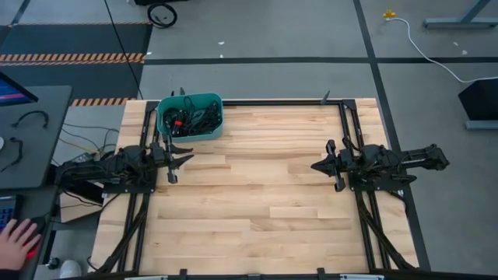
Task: Pick and place USB-C Cables
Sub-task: Return to Home Position
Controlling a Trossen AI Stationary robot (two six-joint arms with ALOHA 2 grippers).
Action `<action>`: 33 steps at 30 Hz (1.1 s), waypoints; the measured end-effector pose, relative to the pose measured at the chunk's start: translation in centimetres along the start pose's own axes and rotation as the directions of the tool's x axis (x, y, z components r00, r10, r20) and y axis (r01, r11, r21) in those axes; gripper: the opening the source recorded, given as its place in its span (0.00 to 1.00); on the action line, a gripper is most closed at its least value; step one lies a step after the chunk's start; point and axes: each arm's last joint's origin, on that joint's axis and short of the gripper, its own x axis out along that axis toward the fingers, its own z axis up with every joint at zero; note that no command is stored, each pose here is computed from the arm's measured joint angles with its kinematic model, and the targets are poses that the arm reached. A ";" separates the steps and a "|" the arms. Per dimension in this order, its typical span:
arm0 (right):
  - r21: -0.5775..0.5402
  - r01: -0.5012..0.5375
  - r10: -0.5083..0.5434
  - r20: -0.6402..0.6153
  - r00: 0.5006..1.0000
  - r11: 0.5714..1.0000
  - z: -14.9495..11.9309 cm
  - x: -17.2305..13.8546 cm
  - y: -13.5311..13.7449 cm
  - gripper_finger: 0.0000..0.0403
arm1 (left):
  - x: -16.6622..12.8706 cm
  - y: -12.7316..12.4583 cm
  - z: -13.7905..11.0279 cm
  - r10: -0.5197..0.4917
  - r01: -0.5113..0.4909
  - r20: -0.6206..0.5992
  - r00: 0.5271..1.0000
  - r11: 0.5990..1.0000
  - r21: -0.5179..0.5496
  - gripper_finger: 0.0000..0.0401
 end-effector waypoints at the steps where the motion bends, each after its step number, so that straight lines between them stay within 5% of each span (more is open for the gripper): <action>1: 0.000 0.000 0.000 0.000 1.000 1.000 0.0 0.0 0.0 0.03 | 0.0 0.0 0.0 0.000 0.000 0.000 1.000 1.000 0.000 0.23; 33: 0.000 0.000 0.000 0.000 1.000 1.000 0.0 0.0 0.0 0.03 | 0.0 0.0 0.0 0.000 0.000 0.000 1.000 1.000 0.000 0.23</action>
